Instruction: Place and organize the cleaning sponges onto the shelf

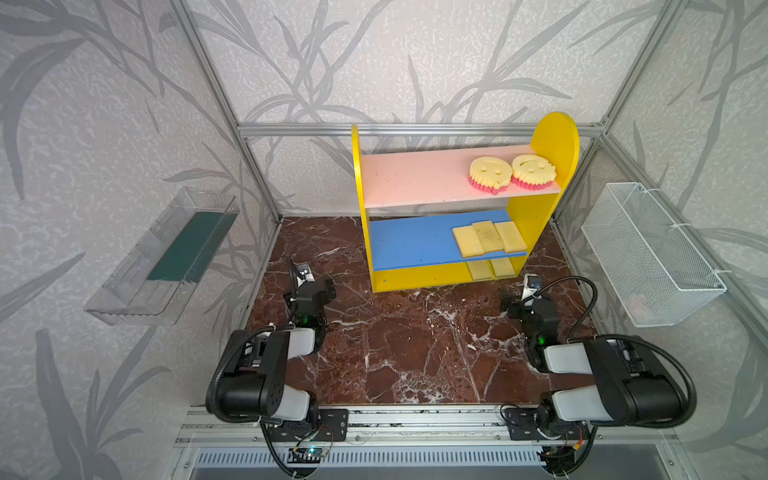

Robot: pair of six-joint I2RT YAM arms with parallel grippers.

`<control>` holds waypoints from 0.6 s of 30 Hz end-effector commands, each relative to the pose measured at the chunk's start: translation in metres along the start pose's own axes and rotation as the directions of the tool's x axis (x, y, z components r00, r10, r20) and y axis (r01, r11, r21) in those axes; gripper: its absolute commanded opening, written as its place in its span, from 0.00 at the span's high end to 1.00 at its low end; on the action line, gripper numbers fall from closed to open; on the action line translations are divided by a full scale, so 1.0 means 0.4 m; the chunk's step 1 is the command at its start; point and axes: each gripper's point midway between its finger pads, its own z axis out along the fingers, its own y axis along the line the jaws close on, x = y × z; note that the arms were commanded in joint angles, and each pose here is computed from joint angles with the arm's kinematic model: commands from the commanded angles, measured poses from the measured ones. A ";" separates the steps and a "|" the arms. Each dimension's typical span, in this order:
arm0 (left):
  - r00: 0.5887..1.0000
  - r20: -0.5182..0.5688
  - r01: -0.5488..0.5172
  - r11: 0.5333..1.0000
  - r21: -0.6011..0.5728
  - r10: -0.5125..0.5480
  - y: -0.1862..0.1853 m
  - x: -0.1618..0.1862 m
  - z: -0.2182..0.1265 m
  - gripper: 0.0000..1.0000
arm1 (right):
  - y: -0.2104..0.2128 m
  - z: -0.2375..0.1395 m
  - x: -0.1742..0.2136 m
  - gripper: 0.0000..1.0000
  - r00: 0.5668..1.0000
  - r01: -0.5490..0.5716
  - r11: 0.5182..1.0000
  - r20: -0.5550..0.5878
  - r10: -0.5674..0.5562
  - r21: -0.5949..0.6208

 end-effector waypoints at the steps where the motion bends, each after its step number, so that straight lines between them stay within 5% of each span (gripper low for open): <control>1: 0.997 0.076 -0.015 0.999 0.037 0.013 -0.020 -0.033 0.004 0.01 | 0.045 0.019 -0.073 0.01 0.991 0.065 0.996 0.117 -0.058 -0.058; 9: 0.999 0.049 0.010 1.000 -0.021 -0.009 0.003 -0.034 0.022 0.01 | 0.086 0.099 -0.059 0.01 0.993 0.074 0.980 -0.081 -0.090 -0.184; 18: 0.999 0.053 0.006 1.000 -0.021 -0.004 0.002 -0.033 0.020 0.01 | 0.091 0.096 -0.062 0.01 0.994 0.080 0.978 -0.056 -0.092 -0.193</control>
